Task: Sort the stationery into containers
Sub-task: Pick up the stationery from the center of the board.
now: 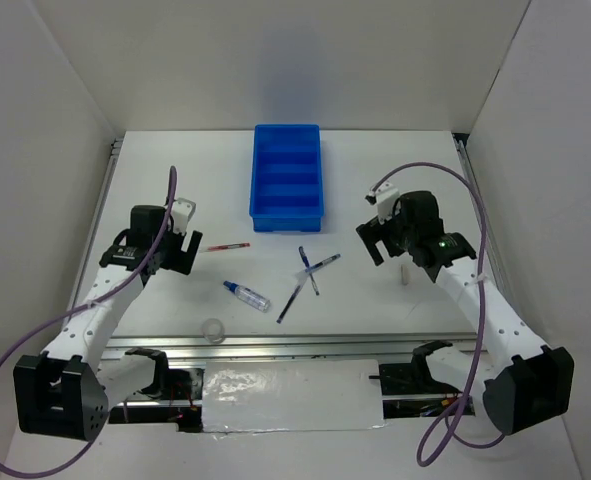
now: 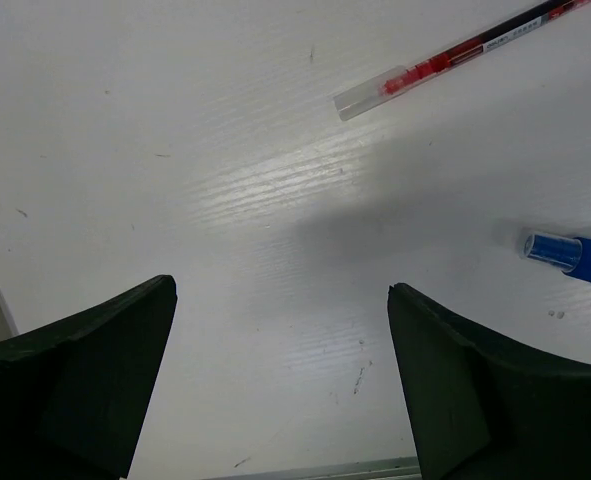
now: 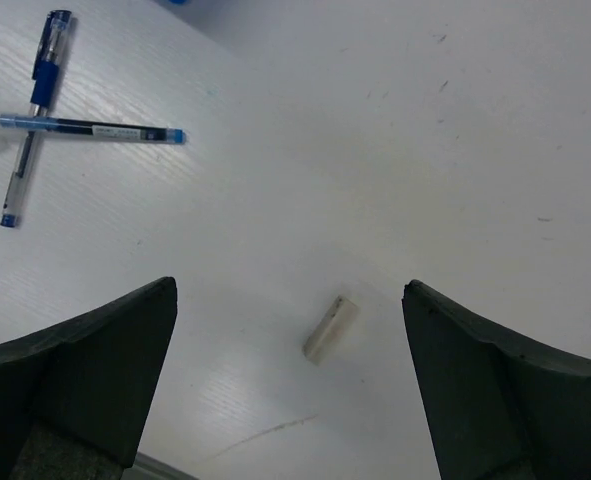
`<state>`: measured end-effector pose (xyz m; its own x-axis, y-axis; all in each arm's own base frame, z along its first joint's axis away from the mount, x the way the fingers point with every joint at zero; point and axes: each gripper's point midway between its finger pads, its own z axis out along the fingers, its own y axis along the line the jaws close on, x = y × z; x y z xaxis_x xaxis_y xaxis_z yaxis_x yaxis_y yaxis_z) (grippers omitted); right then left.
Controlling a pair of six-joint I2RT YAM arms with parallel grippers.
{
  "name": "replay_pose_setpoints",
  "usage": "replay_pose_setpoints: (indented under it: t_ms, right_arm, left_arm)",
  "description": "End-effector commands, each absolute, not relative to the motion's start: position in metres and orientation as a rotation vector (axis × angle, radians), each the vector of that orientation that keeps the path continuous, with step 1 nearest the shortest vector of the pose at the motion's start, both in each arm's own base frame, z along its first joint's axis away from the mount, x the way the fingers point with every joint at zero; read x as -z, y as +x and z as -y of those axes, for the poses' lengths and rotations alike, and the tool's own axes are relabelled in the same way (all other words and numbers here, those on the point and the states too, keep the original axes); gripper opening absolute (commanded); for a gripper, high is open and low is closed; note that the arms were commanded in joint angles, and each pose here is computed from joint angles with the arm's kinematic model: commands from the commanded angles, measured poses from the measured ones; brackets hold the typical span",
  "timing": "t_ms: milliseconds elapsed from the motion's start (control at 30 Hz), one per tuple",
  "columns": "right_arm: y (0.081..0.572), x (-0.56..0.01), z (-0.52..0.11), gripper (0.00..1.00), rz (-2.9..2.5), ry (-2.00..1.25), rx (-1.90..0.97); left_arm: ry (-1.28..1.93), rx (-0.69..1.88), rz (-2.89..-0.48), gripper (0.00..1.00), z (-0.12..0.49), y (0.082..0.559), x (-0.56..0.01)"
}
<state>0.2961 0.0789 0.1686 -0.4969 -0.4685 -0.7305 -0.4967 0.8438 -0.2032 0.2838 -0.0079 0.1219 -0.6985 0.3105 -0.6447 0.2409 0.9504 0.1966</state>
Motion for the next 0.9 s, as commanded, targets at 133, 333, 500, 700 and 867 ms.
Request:
replay_pose_setpoints:
  t_ms: [133, 333, 500, 700, 867]
  right_arm:
    - [0.297, -0.179, -0.121, 0.93, -2.153, -0.800, -0.074]
    - [0.283, -0.170, -0.209, 0.89, -2.121, -1.050, -0.174]
    - [0.274, -0.160, -0.281, 0.86, -2.152, -1.239, -0.210]
    - [0.243, -0.142, -0.364, 0.83, -2.230, -1.412, -0.338]
    - [0.227, -0.121, -0.402, 0.82, -2.238, -1.508, -0.330]
  left_arm:
    - [0.380, -0.059, -2.392, 0.99, 0.017, 0.287, -0.120]
    - [0.329, -0.160, -2.411, 0.99, 0.001, 0.288, -0.120]
    - [0.300, -0.200, -2.412, 0.99, -0.007, 0.287, -0.121]
    - [0.229, -0.243, -2.428, 0.99, -0.019, 0.287, -0.117]
    - [0.160, -0.259, -2.434, 0.99, -0.032, 0.289, -0.116]
